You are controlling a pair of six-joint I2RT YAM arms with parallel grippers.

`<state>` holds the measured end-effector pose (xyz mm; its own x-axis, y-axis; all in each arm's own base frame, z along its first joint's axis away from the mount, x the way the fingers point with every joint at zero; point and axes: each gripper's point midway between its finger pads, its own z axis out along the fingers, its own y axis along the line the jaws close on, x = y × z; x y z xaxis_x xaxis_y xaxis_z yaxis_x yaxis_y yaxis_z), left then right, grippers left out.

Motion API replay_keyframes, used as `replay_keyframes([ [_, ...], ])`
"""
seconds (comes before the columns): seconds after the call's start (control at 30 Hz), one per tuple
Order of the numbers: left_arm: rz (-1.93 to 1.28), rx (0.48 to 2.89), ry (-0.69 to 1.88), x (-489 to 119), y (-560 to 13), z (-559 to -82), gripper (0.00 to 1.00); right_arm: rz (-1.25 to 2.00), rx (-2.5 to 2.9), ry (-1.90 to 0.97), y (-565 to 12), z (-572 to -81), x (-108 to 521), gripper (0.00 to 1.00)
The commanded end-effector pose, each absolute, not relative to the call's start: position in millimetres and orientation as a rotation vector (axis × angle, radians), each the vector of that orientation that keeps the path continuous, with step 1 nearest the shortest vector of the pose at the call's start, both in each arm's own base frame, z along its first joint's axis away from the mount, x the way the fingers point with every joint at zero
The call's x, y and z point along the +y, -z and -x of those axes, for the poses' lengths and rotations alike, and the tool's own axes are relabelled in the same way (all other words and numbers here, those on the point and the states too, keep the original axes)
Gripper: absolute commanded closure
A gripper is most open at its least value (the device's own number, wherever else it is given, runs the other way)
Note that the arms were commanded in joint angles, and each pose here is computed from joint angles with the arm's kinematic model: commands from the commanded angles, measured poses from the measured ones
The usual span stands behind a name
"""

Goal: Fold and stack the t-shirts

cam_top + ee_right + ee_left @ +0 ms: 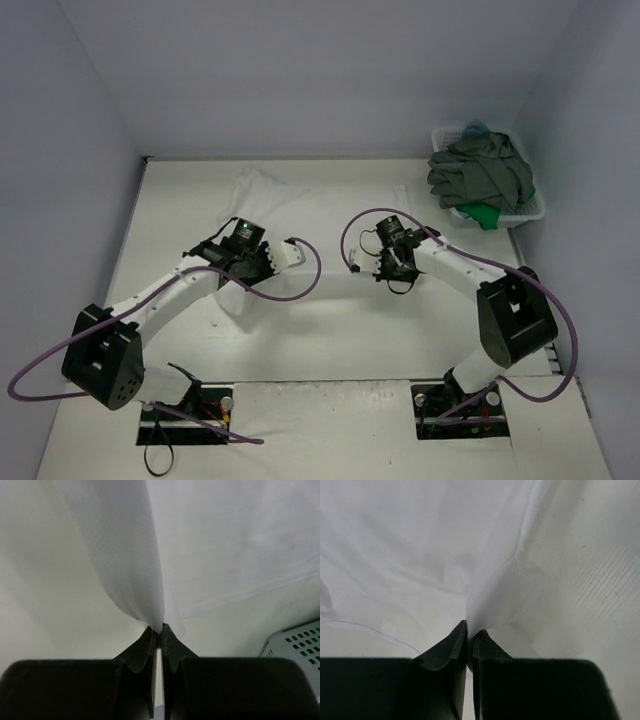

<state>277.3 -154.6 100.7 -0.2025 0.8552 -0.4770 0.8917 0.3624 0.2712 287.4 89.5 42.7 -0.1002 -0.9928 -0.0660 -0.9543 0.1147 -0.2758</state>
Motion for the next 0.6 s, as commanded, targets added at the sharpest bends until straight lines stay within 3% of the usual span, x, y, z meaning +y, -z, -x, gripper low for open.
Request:
replay_keyframes([
  [0.0,-1.511,2.014,0.102,-163.2,-117.5,-296.1,0.97,1.915,2.147,0.255,-53.9,-305.7,85.8,1.00],
  [0.57,-1.527,2.046,0.103,-163.2,-105.0,-332.8,0.97,1.847,2.166,0.229,-57.4,-356.5,82.1,1.00],
])
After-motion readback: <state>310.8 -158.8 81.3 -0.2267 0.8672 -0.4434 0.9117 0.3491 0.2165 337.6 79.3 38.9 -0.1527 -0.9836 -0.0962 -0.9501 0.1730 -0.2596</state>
